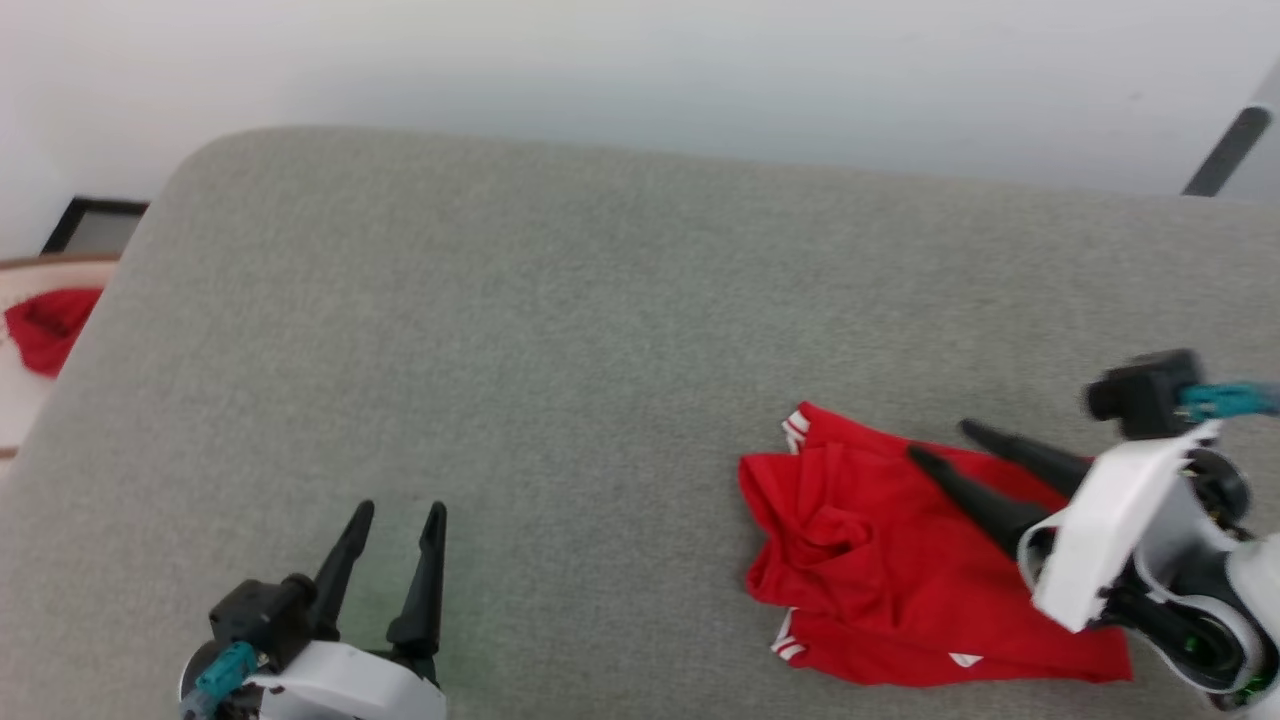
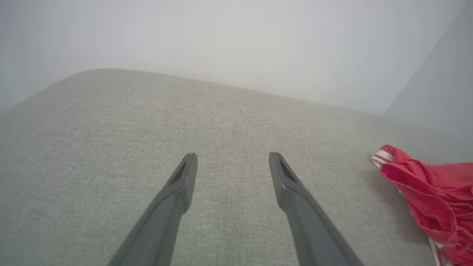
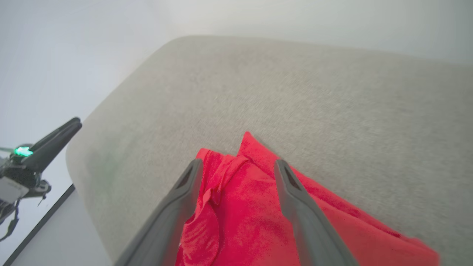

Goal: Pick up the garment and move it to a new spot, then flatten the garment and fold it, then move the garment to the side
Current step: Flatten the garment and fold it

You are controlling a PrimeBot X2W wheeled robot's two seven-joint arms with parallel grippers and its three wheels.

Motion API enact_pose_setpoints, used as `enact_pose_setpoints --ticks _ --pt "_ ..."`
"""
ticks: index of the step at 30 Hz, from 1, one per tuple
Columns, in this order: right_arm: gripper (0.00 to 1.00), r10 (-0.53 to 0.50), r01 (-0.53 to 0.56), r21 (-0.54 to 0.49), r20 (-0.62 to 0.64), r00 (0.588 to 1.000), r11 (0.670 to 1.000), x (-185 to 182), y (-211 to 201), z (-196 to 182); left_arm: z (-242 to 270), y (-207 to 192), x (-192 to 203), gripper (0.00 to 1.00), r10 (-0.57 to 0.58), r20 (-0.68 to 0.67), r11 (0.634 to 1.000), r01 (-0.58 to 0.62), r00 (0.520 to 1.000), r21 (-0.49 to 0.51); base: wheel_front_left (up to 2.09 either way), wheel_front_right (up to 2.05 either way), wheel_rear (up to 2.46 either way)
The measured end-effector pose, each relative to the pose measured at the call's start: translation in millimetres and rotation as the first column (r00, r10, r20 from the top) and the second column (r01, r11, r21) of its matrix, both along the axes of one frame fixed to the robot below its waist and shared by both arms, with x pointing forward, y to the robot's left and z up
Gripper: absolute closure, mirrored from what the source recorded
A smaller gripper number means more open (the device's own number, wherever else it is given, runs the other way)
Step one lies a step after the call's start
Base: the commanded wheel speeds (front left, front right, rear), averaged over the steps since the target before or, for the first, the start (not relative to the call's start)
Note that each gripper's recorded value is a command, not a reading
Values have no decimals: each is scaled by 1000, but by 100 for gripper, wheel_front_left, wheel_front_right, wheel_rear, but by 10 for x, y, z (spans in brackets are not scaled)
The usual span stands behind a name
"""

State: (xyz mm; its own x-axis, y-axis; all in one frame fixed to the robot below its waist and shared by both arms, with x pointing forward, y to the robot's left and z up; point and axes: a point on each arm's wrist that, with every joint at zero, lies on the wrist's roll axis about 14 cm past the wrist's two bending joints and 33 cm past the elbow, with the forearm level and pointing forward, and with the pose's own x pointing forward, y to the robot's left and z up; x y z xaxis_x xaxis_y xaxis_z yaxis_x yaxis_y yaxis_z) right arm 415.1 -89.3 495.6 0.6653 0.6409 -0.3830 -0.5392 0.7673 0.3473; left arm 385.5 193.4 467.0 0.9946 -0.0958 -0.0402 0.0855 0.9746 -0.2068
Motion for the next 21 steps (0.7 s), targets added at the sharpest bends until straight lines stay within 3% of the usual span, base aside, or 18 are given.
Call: enact_pose_setpoints --ticks 5,10,17,21 --pt "0 -218 210 74 115 969 975 78 -547 150 -35 -98 -24 0 -34 -15 999 34 999 -12 0 0 0" --pt "0 -375 380 25 232 897 925 -15 -1120 62 -20 -167 -80 0 -53 -14 998 52 999 -24 0 0 0" --pt "0 -501 498 100 324 802 861 -225 -1423 134 54 -191 -183 0 -58 9 998 58 998 -24 0 0 0" --pt "0 -528 524 123 379 760 843 -332 -1514 228 158 -152 -241 0 -54 43 999 54 998 -3 0 0 0"
